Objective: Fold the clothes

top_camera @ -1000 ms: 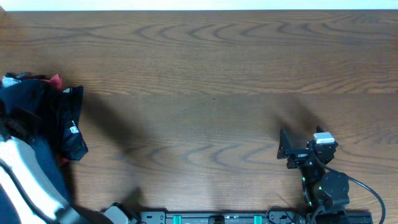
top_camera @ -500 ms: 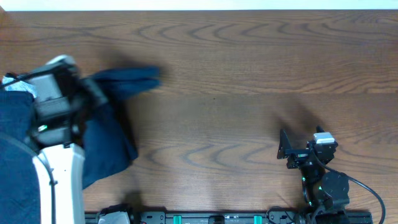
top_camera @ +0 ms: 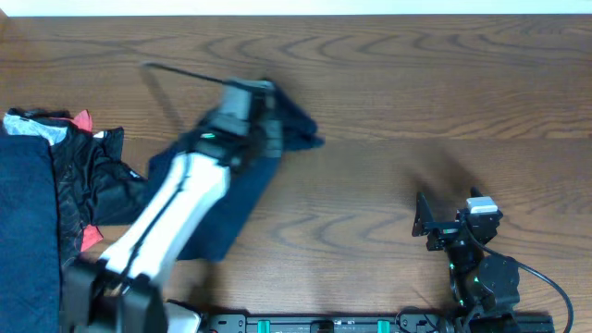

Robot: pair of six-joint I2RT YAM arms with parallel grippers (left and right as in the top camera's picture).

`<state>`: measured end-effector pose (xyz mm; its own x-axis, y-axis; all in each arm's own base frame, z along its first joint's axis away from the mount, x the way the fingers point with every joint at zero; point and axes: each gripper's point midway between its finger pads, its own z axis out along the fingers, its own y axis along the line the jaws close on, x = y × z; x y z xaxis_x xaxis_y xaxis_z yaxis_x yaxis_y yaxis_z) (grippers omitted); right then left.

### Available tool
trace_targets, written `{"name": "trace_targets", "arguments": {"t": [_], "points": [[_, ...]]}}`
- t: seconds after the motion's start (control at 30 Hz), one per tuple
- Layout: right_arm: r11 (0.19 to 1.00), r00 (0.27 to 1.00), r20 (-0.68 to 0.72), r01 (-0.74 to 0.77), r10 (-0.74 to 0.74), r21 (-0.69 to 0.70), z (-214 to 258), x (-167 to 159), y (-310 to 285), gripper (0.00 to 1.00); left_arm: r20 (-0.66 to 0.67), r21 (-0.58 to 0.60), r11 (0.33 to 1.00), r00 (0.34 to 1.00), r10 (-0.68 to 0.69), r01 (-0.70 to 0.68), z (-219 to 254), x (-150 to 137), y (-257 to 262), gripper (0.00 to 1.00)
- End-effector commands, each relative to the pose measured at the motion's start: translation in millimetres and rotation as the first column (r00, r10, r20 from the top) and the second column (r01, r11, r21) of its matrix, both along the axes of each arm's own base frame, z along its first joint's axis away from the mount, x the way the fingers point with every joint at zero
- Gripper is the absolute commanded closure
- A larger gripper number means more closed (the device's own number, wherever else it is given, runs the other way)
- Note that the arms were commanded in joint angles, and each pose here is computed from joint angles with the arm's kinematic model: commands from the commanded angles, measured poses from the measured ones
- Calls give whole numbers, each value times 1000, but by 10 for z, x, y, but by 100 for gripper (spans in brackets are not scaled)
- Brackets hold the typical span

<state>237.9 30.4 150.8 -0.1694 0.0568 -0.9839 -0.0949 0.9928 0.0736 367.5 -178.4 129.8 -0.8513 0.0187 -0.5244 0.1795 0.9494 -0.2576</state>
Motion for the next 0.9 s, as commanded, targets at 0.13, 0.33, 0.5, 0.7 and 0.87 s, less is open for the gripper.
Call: {"name": "trace_targets", "arguments": {"t": [0.13,0.33,0.5,0.7,0.87], "points": [[1000,1000,4,-15,15,-15,-1,-5,26,1,41,-74,976,978,-202,205,-315,-174,-1216,94],[1000,1000,4,-15,15,-15,-2,-5,26,1,27,-65,933,936,-352,353,-568,-622,-1798,94],[1000,1000,4,-15,15,-15,-2,-5,26,1,-44,-22,903,902,-429,428,-756,-989,-1918,94],[1000,1000,4,-15,15,-15,-2,-5,26,1,-79,8,889,886,-457,459,-844,-1105,-1898,94],[1000,1000,4,-15,15,-15,-2,-5,26,1,-54,11,899,899,-436,437,-764,-1001,-1861,13]]}}
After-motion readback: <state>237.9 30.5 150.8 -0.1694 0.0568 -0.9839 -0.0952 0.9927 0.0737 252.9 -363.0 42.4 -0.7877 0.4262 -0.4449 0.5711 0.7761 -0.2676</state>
